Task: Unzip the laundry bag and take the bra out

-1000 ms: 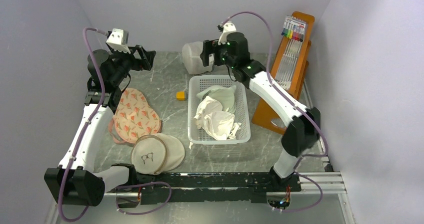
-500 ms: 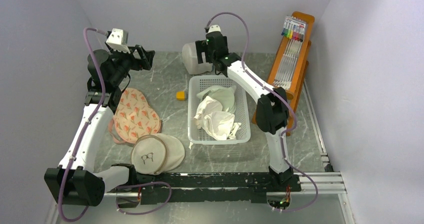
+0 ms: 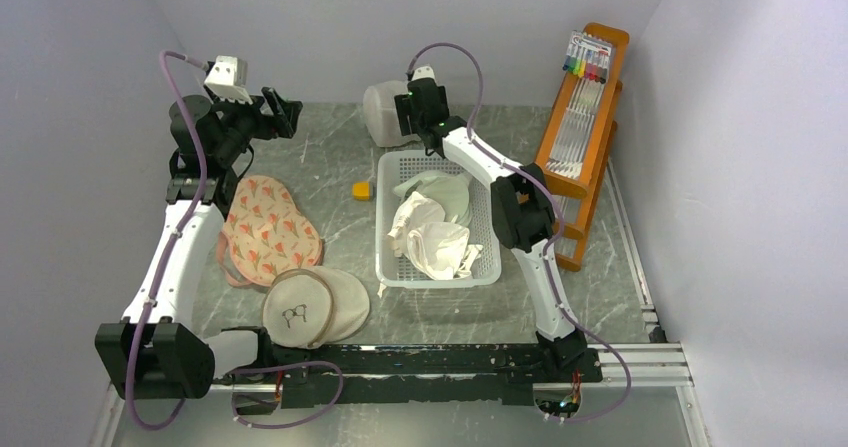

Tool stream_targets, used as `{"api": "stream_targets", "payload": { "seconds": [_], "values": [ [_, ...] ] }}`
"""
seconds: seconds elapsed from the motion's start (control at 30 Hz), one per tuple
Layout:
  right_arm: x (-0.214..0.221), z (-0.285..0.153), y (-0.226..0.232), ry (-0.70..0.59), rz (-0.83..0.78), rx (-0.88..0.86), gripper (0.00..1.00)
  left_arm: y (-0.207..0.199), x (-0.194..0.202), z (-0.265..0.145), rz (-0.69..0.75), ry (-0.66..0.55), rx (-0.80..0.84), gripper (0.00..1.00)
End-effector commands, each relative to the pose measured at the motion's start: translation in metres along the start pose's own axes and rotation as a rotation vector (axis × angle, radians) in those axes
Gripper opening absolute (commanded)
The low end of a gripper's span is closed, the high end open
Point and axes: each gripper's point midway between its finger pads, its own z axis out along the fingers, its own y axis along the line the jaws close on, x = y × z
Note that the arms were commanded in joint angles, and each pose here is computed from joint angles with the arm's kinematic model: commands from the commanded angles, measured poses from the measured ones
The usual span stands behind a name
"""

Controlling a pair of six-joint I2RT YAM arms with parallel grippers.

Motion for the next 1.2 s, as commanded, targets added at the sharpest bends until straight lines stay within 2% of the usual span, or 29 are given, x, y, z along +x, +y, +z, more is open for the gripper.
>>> {"api": "stream_targets", "payload": {
  "seconds": [0.0,0.07,0.27,0.5,0.77,0.9,1.03,1.17],
  "values": [
    [-0.018,0.015,0.023,-0.068,0.055,-0.167,0.7,-0.004,-0.007,0.004,-0.002,-0.015,0.03,0.95],
    [-0.024,0.013,0.03,-0.09,0.061,-0.217,0.62,-0.002,-0.005,0.005,-0.003,-0.009,0.027,0.95],
    [-0.065,-0.018,0.044,-0.197,0.057,-0.3,0.24,-0.001,-0.002,0.007,-0.015,-0.002,0.033,0.95],
    [-0.126,-0.091,0.069,-0.3,0.023,-0.417,0.02,0.006,0.002,0.009,-0.023,0.008,0.022,0.95],
    [-0.146,-0.199,0.125,-0.367,-0.173,-0.494,0.0,0.017,-0.006,0.001,0.015,-0.012,-0.052,0.95],
    [-0.131,-0.246,0.158,-0.363,-0.22,-0.567,0.0,0.032,-0.012,-0.008,0.032,-0.027,-0.152,0.95],
    [-0.101,-0.273,0.192,-0.34,-0.3,-0.644,0.0,0.055,-0.024,-0.028,0.041,-0.075,-0.319,0.95],
    [-0.071,-0.272,0.212,-0.294,-0.398,-0.638,0.0,0.067,-0.034,-0.05,0.055,-0.138,-0.435,0.95]
  ]
}}
